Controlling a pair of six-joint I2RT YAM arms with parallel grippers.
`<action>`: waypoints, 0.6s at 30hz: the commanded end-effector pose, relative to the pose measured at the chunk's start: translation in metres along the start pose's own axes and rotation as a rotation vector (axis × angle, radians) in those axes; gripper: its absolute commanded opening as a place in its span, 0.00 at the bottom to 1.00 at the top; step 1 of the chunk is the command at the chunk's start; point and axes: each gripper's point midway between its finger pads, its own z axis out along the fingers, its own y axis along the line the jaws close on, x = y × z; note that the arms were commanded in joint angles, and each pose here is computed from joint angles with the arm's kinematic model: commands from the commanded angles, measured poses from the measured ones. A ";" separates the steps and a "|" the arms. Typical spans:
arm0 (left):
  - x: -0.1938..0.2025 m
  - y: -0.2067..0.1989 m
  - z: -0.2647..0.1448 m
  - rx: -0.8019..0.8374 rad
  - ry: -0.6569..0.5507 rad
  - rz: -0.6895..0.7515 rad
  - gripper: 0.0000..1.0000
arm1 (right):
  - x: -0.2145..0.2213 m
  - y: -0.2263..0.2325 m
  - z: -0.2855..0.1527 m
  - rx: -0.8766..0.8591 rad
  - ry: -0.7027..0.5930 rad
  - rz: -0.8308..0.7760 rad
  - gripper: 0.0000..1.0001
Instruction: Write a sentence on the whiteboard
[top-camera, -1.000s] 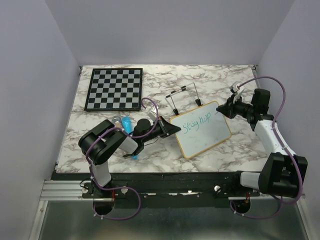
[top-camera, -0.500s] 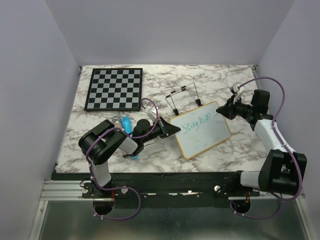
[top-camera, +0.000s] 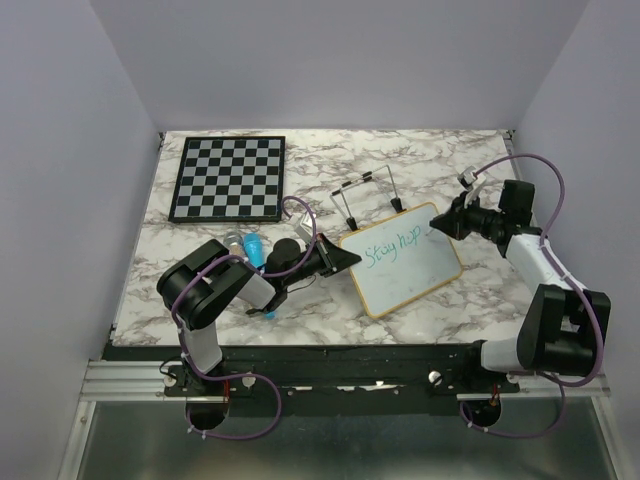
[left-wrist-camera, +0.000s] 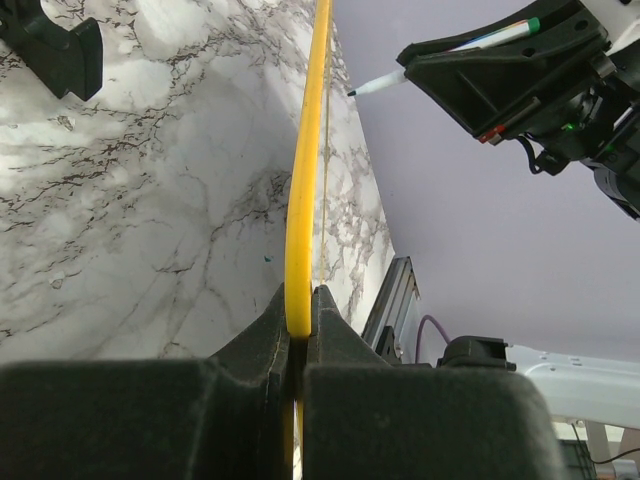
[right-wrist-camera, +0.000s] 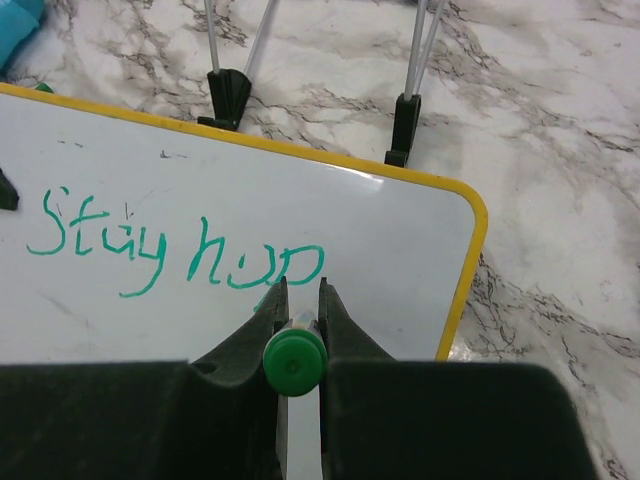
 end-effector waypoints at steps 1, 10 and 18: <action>-0.006 -0.014 -0.002 0.061 -0.016 0.048 0.00 | -0.002 -0.003 0.004 -0.019 -0.017 0.027 0.01; -0.006 -0.014 0.000 0.059 -0.013 0.050 0.00 | -0.002 -0.008 0.006 -0.008 -0.012 0.039 0.01; -0.005 -0.015 0.000 0.057 -0.010 0.052 0.00 | -0.001 -0.011 0.009 -0.007 -0.013 0.050 0.01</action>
